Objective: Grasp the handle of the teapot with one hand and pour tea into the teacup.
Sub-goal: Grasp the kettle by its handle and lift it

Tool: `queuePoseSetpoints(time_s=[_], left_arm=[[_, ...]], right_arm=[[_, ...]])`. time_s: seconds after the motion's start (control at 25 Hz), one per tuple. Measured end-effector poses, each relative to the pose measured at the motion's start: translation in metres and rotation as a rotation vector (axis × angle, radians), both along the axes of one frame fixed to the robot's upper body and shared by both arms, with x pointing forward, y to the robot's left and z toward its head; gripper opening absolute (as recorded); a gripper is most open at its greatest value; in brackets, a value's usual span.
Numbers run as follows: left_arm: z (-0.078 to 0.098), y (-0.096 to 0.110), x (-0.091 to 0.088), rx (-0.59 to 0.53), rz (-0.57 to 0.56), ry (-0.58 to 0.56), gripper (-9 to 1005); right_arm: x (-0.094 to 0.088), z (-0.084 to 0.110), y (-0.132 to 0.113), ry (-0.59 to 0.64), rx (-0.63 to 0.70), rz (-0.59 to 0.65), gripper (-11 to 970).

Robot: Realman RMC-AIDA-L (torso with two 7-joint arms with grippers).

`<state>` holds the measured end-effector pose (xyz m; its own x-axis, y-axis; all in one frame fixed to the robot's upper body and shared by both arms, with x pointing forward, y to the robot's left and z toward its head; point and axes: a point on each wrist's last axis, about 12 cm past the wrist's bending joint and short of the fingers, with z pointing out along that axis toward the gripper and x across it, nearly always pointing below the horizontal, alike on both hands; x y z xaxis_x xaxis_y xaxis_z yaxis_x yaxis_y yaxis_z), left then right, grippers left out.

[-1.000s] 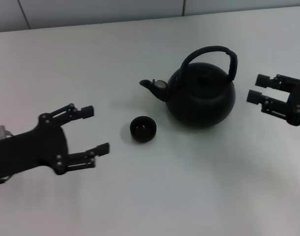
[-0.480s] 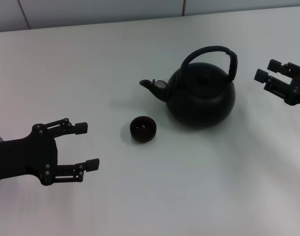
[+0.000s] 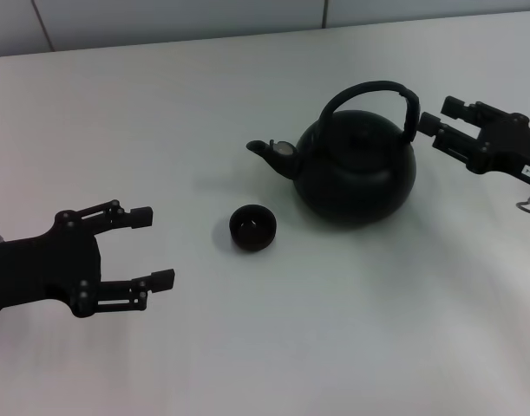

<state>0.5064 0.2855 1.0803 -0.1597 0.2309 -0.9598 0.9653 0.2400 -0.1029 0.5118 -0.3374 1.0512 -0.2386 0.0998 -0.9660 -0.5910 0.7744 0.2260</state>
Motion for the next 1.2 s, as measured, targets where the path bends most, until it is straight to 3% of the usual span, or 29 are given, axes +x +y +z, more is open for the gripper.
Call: queuePoseSetpoints(time_s=[0.36, 0.72, 1.2], left_arm=[[-0.001, -0.001, 0.001, 0.000, 0.013, 0.002, 870], [-0.005, -0.004, 0.003, 0.011, 0.035, -0.004, 871], [-0.005, -0.004, 0.004, 0.011, 0.038, -0.002, 871]], right_arm=[[0.009, -0.001, 0.007, 0.004, -0.005, -0.002, 557], [0.020, -0.014, 0.012, 0.077, 0.005, -0.101, 557], [0.018, -0.015, 0.009, 0.073, 0.026, -0.132, 550]])
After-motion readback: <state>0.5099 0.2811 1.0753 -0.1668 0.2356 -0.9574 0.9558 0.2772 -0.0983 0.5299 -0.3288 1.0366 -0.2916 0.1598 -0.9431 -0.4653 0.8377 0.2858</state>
